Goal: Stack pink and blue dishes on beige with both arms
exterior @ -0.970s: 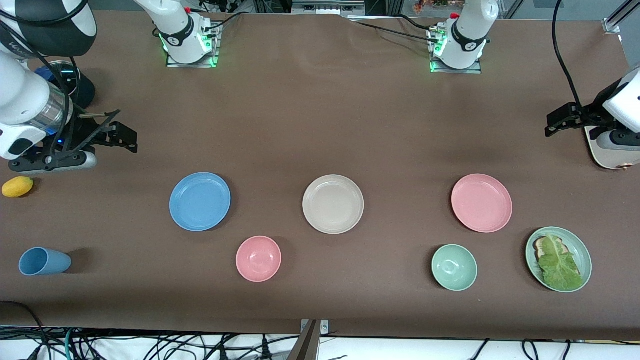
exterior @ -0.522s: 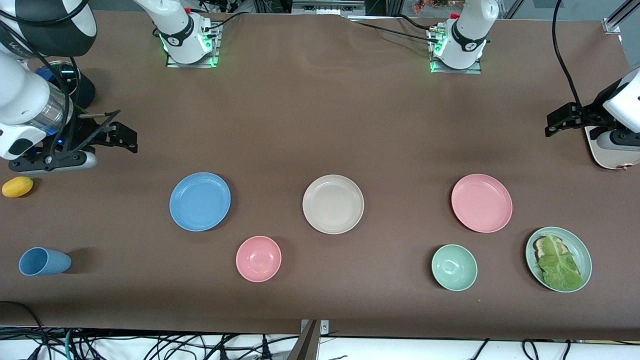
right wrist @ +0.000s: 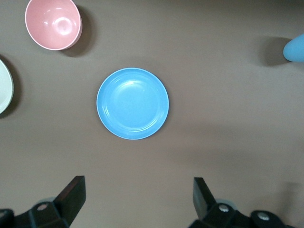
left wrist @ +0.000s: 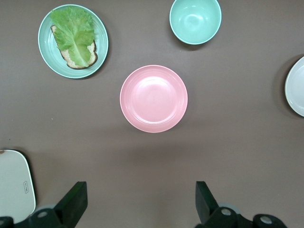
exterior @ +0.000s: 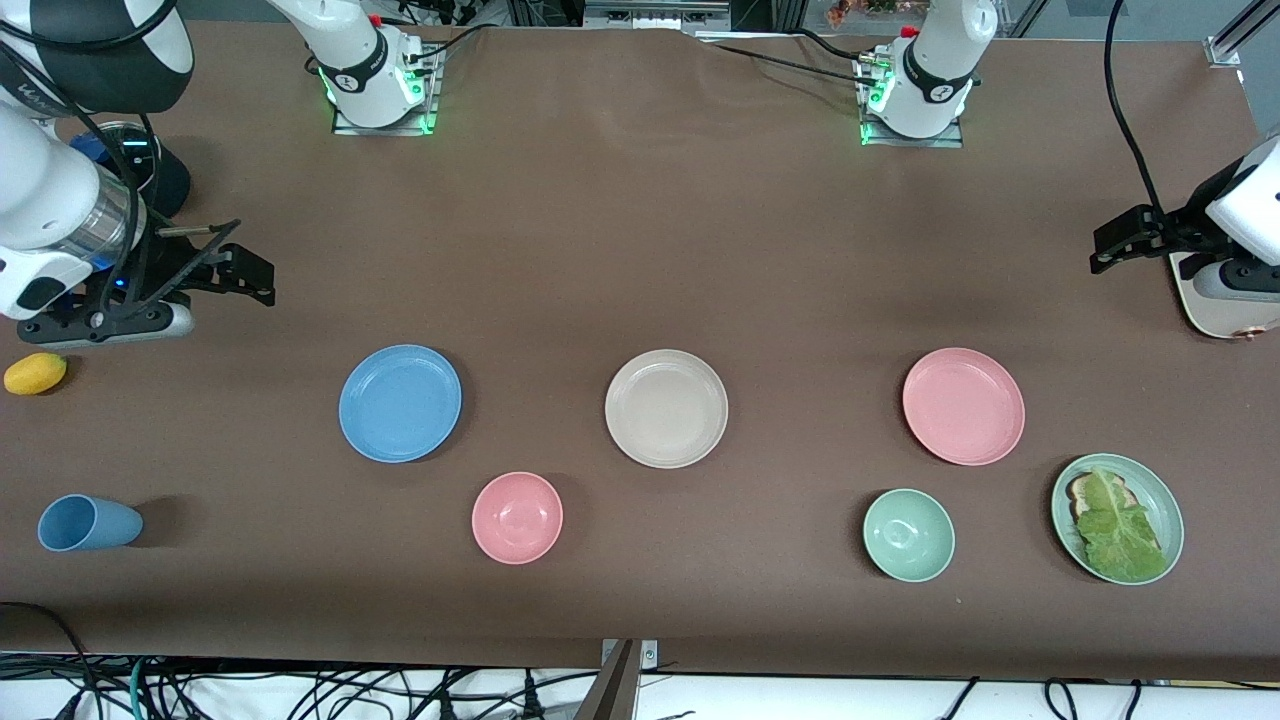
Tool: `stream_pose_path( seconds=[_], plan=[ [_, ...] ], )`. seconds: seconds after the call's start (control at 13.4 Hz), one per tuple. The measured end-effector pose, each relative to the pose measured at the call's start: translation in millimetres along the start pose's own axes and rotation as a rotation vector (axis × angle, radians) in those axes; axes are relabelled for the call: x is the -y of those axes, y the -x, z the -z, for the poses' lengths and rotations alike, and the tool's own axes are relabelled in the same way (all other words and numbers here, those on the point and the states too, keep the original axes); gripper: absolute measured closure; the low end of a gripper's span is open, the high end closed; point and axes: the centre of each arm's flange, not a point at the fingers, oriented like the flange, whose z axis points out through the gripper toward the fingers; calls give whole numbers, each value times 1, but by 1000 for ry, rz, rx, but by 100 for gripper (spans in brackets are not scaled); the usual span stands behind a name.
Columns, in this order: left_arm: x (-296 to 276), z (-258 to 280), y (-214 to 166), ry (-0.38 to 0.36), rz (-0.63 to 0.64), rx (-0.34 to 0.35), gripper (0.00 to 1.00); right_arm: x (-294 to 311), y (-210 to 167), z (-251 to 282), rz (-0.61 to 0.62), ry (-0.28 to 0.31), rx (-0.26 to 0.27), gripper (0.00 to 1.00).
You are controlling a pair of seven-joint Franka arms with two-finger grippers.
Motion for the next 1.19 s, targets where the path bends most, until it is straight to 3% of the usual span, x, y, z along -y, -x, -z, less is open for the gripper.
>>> stream_pose_path(
  seconds=[1.19],
  plan=[
    [-1,-4,-2,0,-2,7,0,-1,-1,-2,-4,0,4,0]
  ],
)
